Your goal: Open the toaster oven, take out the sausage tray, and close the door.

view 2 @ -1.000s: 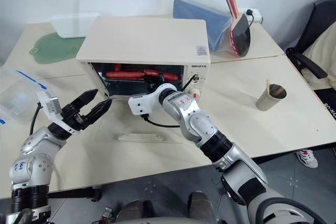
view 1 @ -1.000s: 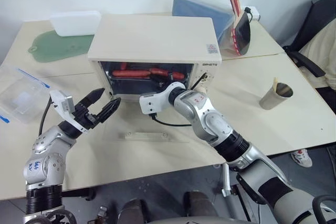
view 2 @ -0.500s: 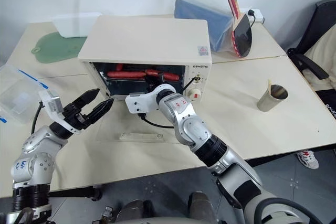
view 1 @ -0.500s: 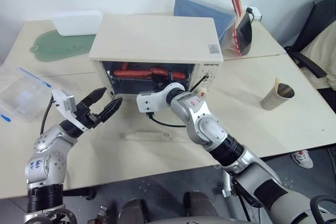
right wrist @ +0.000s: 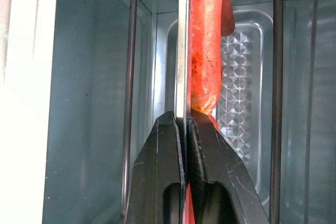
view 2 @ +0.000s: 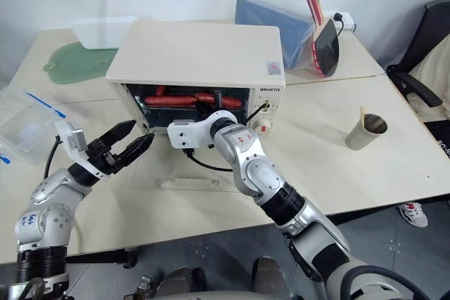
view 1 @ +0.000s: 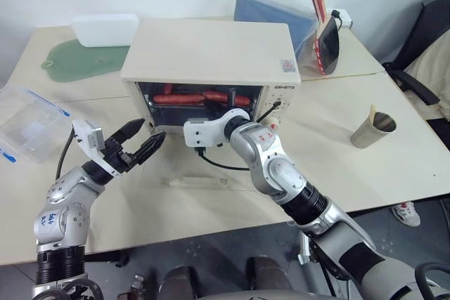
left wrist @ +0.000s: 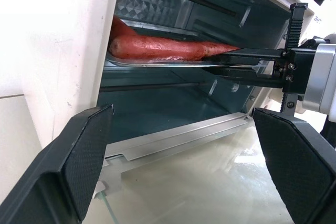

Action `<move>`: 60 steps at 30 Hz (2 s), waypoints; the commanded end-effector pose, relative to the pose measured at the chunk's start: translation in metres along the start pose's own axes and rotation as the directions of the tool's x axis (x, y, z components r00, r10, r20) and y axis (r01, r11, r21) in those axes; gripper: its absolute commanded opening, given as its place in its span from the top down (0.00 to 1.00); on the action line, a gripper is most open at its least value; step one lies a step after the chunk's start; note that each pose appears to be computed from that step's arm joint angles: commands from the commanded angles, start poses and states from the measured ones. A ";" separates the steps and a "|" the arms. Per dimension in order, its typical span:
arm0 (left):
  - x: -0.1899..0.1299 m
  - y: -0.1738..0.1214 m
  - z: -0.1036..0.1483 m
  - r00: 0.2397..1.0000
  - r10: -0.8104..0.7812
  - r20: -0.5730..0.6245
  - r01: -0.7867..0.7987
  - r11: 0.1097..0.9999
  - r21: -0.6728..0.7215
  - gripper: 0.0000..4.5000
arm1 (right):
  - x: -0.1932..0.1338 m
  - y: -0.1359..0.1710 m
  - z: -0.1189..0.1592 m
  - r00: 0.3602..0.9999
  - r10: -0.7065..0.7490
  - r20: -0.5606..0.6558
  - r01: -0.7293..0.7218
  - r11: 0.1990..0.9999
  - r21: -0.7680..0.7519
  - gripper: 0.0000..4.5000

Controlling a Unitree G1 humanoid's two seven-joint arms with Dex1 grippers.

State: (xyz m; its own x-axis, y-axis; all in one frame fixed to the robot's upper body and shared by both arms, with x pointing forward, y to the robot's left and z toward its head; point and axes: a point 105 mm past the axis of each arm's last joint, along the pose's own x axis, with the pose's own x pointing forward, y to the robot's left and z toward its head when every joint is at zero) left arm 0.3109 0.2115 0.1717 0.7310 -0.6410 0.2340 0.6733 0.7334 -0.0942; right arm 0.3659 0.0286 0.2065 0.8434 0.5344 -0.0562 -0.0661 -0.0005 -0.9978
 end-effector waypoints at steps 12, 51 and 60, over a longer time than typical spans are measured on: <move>0.009 0.000 0.006 0.999 -0.050 -0.002 0.050 0.999 -0.001 0.00 | -0.018 0.008 0.014 0.994 0.060 0.093 -0.057 0.998 -0.025 0.99; -0.014 0.014 0.034 0.999 -0.032 -0.003 0.030 0.976 -0.217 0.00 | -0.105 0.016 0.005 0.987 -0.005 0.159 0.017 0.997 -0.075 0.99; -0.015 0.005 0.028 0.997 -0.075 -0.015 0.070 0.975 -0.209 0.00 | -0.113 0.018 0.003 0.984 -0.006 0.178 0.021 0.997 -0.080 0.99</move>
State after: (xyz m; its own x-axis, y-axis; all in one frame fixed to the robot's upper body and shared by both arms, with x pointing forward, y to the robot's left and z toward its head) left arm 0.3049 0.2333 0.1842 0.7035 -0.6827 0.1976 0.7041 0.6315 -0.3247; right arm 0.2749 -0.0244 0.1816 0.7338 0.6732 -0.0912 -0.0622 -0.0671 -0.9958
